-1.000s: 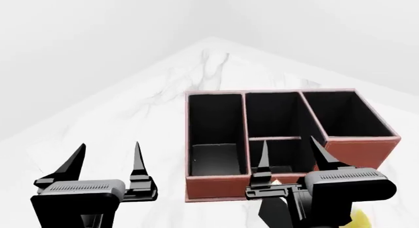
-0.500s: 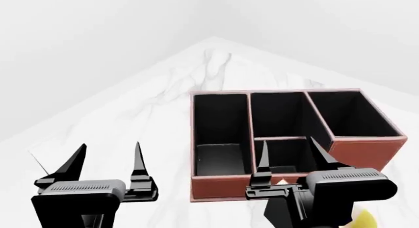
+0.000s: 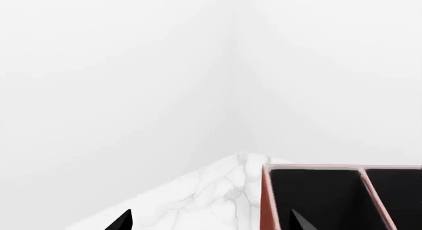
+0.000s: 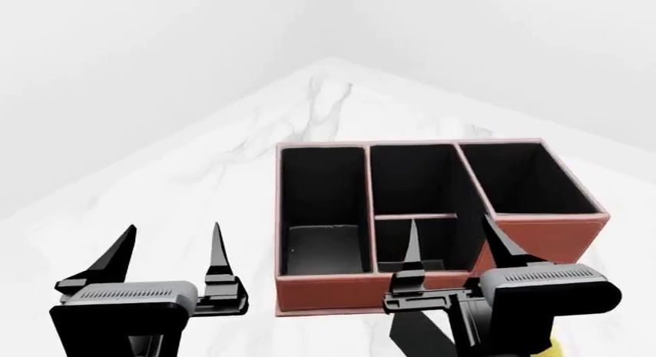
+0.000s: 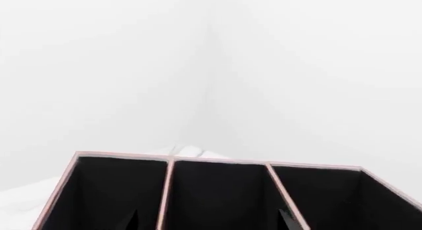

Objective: Pick up the book and place it in the right compartment of the caddy.

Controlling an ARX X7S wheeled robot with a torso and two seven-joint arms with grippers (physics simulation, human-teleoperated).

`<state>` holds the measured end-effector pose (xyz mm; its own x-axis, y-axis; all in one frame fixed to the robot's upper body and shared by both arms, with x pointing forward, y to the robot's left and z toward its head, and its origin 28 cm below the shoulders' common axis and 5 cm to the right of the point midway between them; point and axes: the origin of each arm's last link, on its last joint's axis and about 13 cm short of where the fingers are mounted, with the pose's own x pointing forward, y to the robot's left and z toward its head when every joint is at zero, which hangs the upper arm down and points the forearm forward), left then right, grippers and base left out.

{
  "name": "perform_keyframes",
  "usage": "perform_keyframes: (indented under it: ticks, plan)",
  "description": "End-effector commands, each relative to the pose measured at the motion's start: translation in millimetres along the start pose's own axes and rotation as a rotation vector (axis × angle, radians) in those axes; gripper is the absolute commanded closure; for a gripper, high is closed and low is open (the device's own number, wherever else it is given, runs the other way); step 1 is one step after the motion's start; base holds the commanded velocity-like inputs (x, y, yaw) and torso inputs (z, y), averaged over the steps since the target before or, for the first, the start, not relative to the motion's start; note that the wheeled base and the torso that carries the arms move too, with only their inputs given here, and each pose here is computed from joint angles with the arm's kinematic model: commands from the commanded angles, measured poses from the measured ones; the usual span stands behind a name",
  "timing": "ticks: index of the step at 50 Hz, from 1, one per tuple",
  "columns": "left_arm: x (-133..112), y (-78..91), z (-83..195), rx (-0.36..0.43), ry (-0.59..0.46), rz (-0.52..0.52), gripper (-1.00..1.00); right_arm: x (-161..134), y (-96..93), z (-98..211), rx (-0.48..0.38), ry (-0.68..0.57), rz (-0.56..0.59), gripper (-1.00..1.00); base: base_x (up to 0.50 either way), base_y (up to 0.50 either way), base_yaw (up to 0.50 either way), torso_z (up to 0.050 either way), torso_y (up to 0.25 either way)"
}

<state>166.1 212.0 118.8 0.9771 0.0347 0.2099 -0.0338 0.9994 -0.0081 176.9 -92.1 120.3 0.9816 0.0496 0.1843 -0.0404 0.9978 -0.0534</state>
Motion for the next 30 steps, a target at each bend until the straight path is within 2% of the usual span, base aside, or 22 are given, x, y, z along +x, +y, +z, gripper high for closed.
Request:
perform_keyframes:
  ticks: [1, 5, 12, 18, 30]
  plan:
    - [0.1, -0.2, -0.1, 0.000, 0.001, -0.001, -1.00, 0.0, 0.6, -0.5, 0.006, 0.007, 0.012, -1.00, 0.31, -0.40, 0.00, 0.000, 0.000]
    - [0.1, -0.2, 0.0, 0.000, 0.000, -0.001, -1.00, -0.1, 0.3, 0.6, 0.010, -0.001, 0.008, -1.00, 0.27, -0.35, 0.00, 0.000, 0.000]
    - [0.1, 0.3, -0.1, -0.002, 0.000, 0.000, -1.00, 0.1, 1.1, 0.0, 0.004, 0.002, 0.014, -1.00, 0.01, -0.01, 0.00, 0.000, 0.000]
    - [0.1, 0.3, -0.3, -0.002, 0.001, 0.000, -1.00, 0.0, 0.7, -0.6, 0.013, -0.001, 0.011, -1.00, 0.26, -0.33, 0.00, 0.000, 0.000]
    - [-0.6, 0.1, -0.1, -0.002, 0.000, -0.001, -1.00, -0.3, 0.9, -0.6, 0.002, -0.002, 0.014, -1.00, 0.00, 0.00, 0.00, 0.000, 0.000]
